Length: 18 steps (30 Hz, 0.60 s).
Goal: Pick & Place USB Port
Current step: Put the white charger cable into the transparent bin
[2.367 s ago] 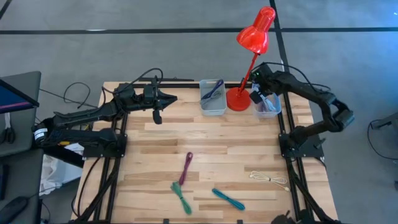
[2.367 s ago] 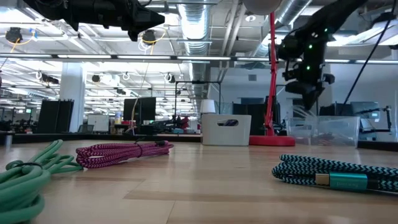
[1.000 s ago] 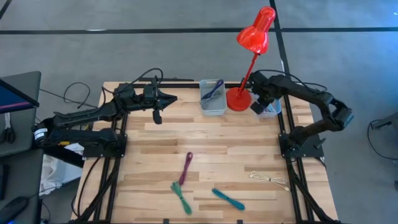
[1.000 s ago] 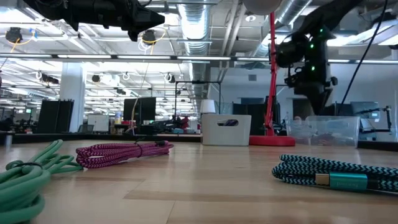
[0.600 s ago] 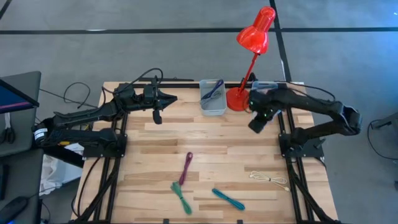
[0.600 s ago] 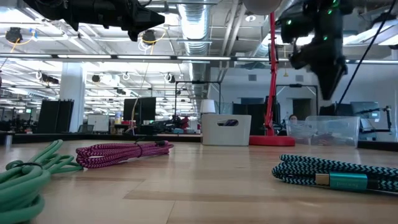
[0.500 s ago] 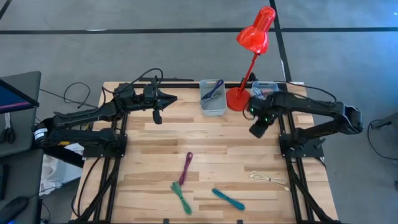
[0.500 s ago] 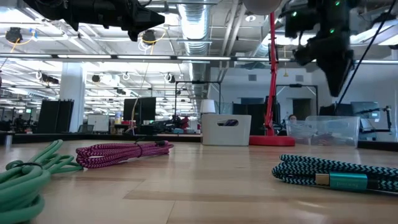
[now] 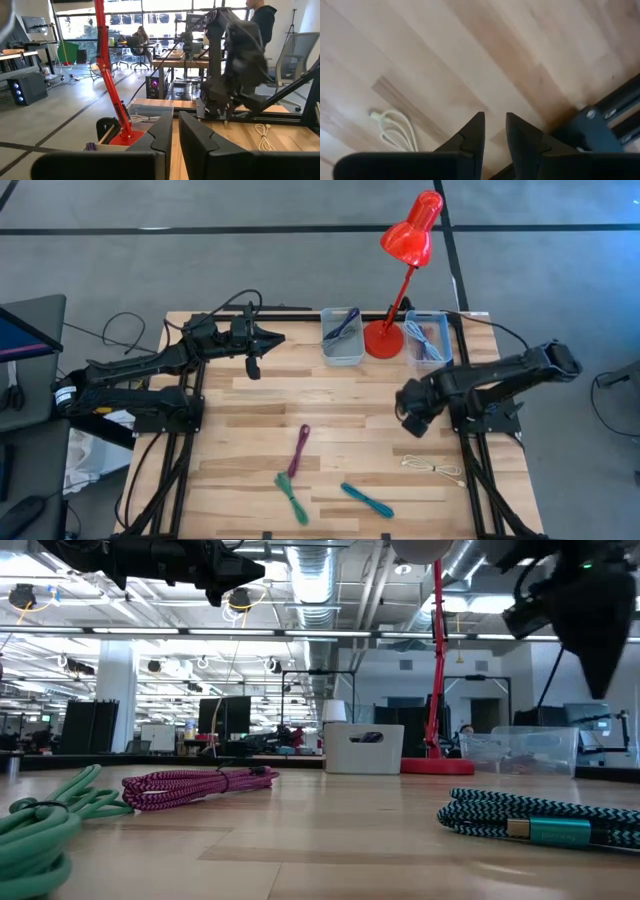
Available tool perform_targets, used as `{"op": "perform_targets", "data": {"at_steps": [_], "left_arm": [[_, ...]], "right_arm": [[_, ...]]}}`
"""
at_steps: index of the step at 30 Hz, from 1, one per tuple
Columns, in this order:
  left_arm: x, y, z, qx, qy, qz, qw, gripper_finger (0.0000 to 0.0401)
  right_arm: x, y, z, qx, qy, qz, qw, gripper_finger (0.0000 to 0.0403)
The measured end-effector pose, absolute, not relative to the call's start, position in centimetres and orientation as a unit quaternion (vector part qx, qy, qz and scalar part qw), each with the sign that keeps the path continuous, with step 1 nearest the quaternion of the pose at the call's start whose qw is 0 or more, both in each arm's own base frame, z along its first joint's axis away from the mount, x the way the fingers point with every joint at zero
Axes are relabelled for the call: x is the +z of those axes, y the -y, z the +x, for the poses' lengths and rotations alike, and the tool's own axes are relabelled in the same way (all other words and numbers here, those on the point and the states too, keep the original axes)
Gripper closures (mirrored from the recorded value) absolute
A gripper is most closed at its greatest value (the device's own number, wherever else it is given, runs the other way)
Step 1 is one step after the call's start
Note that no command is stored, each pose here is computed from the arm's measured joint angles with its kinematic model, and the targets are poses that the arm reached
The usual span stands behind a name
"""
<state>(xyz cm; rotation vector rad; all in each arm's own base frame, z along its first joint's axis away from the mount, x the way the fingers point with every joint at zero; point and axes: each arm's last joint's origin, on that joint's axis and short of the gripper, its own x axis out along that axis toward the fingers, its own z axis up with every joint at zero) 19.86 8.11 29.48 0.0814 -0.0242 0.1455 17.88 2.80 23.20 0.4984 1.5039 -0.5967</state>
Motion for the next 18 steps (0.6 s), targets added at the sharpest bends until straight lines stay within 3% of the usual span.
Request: {"op": "perform_targets", "data": {"at_steps": [6,13,18], "left_arm": [[29.5,-8.1,19.9,0.073,0.012,0.040,0.996,0.0368],[29.6,-8.0,19.5,0.075,0.006,0.066,0.995,0.0371],[29.1,-8.1,17.9,0.090,-0.050,0.055,0.993,0.0386]], "right_arm": [[22.2,-5.4,17.6,-0.261,-0.658,0.224,0.670,0.0321],[21.4,-7.2,17.0,-0.272,-0.641,0.226,0.682,0.0273],[21.1,-8.1,16.4,-0.276,-0.638,0.218,0.685,0.0241]]}}
